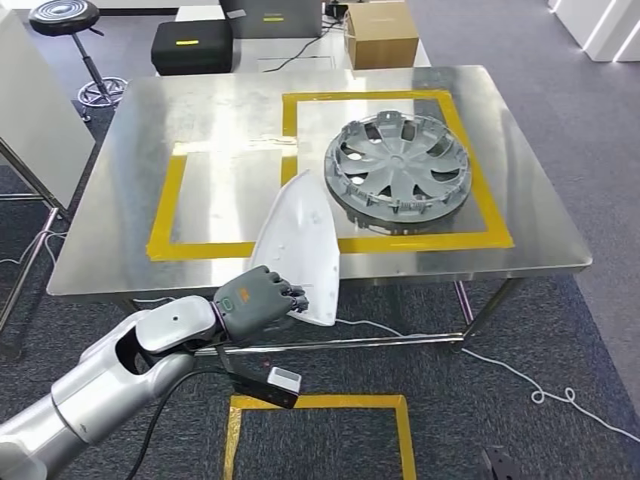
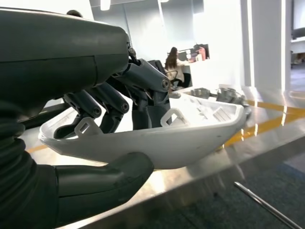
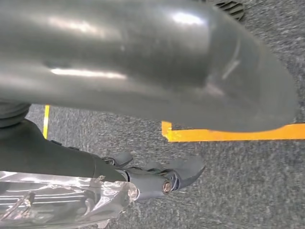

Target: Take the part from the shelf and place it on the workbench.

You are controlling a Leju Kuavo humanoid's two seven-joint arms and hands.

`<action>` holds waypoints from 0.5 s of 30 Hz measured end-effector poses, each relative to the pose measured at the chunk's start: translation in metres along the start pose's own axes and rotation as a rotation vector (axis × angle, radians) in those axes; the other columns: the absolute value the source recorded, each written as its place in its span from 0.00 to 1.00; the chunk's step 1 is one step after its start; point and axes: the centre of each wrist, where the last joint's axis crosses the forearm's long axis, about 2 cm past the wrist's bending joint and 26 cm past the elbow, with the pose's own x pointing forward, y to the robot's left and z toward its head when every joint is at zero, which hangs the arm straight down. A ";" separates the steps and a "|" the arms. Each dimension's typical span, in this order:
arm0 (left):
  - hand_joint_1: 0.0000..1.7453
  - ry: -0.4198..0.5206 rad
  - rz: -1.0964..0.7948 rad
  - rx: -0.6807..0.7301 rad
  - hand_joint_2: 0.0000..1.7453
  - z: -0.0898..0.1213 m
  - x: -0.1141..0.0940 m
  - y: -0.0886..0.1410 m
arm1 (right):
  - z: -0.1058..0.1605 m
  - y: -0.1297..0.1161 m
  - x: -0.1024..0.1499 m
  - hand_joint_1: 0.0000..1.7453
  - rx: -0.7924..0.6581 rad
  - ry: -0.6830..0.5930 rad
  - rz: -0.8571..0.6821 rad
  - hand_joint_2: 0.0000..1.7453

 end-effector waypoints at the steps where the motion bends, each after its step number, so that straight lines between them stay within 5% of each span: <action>1: 1.00 0.002 0.000 0.001 1.00 0.000 -0.001 0.000 | 0.000 0.000 0.000 0.00 -0.001 0.000 0.000 0.00; 15: 1.00 0.011 0.012 -0.019 1.00 0.007 -0.001 -0.008 | 0.000 0.003 -0.003 0.00 0.000 0.010 0.007 0.00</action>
